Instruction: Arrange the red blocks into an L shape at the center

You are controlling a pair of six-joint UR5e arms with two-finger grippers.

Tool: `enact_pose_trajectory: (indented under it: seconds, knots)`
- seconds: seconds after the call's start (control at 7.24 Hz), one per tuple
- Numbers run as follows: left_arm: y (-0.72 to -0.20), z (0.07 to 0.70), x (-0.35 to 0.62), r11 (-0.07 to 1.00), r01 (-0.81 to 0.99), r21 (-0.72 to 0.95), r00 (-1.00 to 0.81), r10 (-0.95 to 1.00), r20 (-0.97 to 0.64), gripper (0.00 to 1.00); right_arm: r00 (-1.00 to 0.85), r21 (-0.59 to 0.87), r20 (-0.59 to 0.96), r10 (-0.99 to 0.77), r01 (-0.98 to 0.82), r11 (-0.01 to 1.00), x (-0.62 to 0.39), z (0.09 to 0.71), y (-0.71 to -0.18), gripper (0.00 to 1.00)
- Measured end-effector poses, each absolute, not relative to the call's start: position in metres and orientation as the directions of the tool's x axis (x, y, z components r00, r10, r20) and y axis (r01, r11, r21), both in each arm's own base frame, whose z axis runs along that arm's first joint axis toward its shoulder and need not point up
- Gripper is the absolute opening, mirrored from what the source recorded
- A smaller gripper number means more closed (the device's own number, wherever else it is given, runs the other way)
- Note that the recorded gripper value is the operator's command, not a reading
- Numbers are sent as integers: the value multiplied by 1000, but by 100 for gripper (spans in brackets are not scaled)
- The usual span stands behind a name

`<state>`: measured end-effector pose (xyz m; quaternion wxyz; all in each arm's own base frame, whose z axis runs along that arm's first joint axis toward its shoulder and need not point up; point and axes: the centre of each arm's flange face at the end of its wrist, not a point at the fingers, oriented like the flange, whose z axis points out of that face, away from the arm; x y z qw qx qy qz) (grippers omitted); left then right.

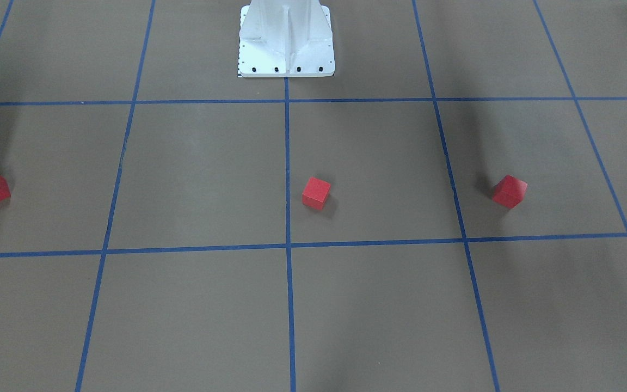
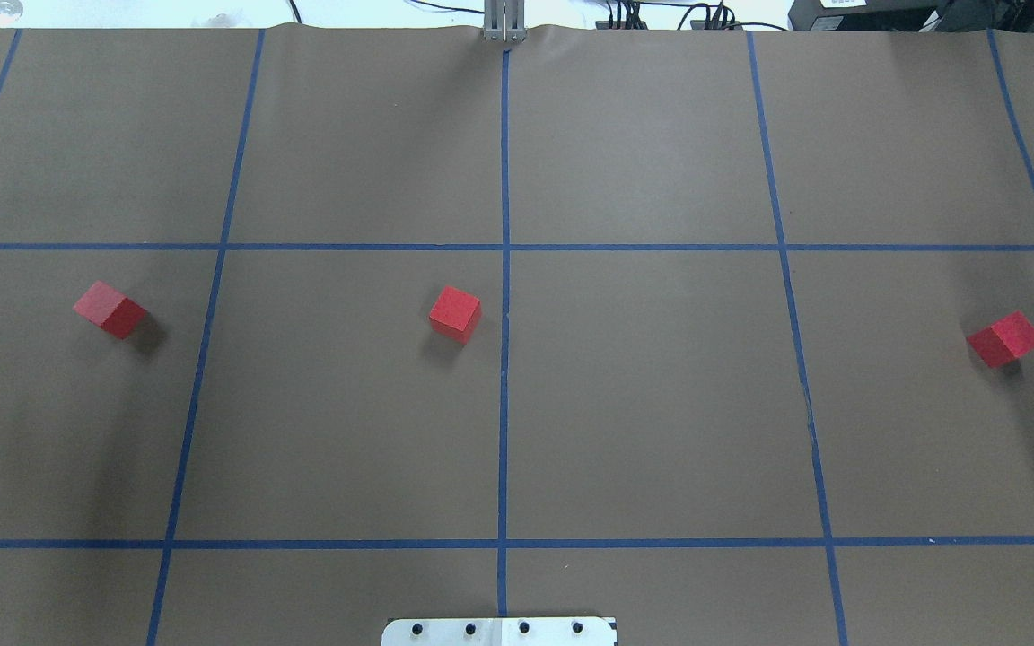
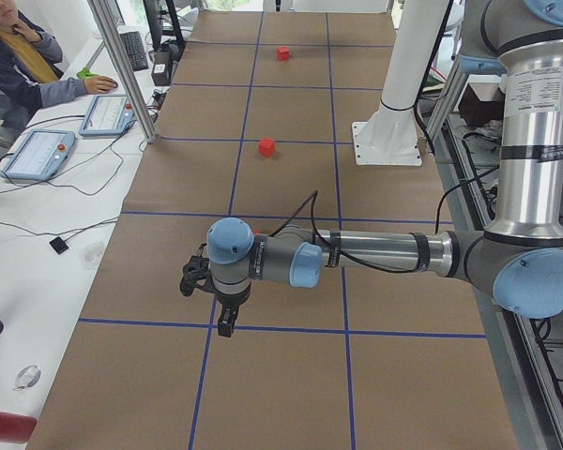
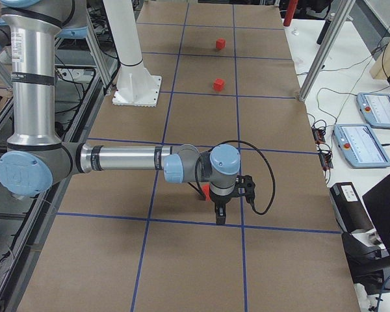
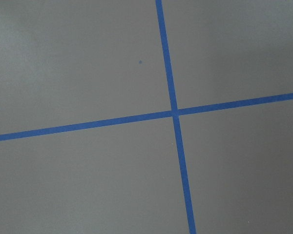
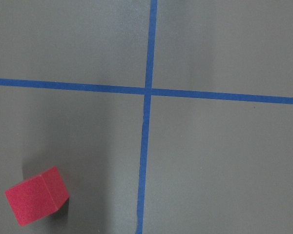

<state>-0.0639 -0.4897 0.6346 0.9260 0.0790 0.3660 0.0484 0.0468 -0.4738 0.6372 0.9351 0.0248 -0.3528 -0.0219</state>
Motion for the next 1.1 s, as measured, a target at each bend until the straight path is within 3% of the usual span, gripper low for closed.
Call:
enact_pose_trajectory:
  seconds: [0.55, 1.1]
  knots:
    - [-476, 609, -63, 973, -33, 230, 728, 180, -661, 100, 748, 90, 659, -78, 25, 996, 46, 632, -476, 99]
    - [-497, 574, -63, 952, -29, 304, 732, 228, -643, 100, 741, 341, 627, -241, 18, 940, 46, 605, -487, 99]
